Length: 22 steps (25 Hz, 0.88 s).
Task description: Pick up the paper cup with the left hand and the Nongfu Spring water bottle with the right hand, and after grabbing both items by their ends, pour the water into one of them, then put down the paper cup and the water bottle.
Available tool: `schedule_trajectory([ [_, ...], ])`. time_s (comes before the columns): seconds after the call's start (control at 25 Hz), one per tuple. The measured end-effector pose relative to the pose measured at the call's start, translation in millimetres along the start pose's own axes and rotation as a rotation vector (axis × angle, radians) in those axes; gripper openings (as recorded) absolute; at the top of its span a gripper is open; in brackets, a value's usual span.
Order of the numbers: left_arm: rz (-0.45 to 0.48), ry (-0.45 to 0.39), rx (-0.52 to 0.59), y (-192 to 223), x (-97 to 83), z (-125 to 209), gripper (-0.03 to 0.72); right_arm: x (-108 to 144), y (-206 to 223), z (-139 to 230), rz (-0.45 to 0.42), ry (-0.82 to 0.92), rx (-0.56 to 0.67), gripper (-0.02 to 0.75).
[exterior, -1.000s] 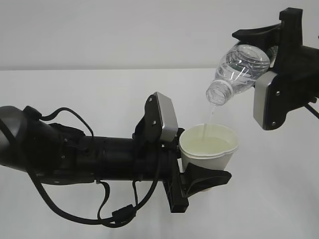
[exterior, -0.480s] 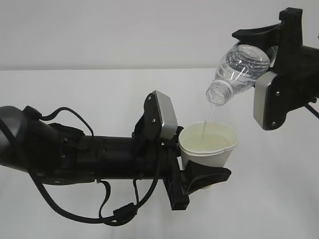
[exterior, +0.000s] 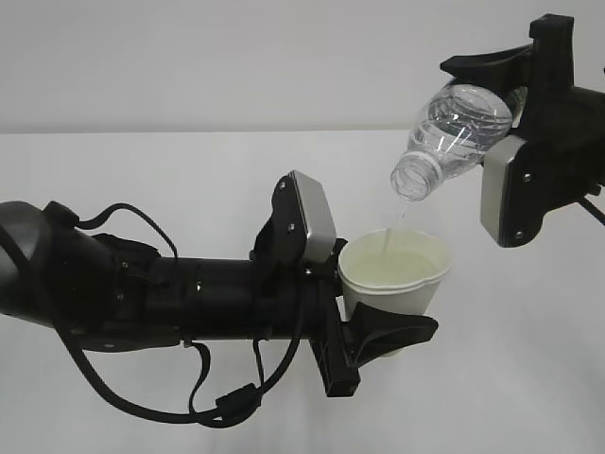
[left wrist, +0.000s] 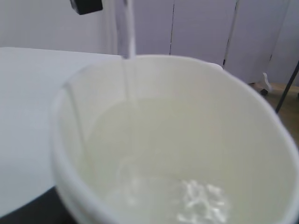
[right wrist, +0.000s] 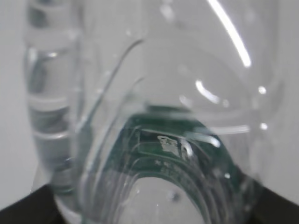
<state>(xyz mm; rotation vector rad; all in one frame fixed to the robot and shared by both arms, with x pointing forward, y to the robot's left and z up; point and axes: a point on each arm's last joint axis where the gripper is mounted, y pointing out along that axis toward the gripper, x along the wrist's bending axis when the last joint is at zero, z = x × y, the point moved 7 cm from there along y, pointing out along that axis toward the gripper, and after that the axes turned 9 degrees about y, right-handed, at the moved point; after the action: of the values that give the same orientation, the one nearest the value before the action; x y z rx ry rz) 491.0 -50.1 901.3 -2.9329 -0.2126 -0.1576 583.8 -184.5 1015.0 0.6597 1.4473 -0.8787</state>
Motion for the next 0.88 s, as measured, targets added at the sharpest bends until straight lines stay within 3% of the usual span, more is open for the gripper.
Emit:
schedule_trajectory([
  [0.88,-0.035,-0.023,-0.01,-0.2,5.6,-1.4,0.419,-2.3,0.0,-1.2,0.014,0.188,-0.009,0.465],
])
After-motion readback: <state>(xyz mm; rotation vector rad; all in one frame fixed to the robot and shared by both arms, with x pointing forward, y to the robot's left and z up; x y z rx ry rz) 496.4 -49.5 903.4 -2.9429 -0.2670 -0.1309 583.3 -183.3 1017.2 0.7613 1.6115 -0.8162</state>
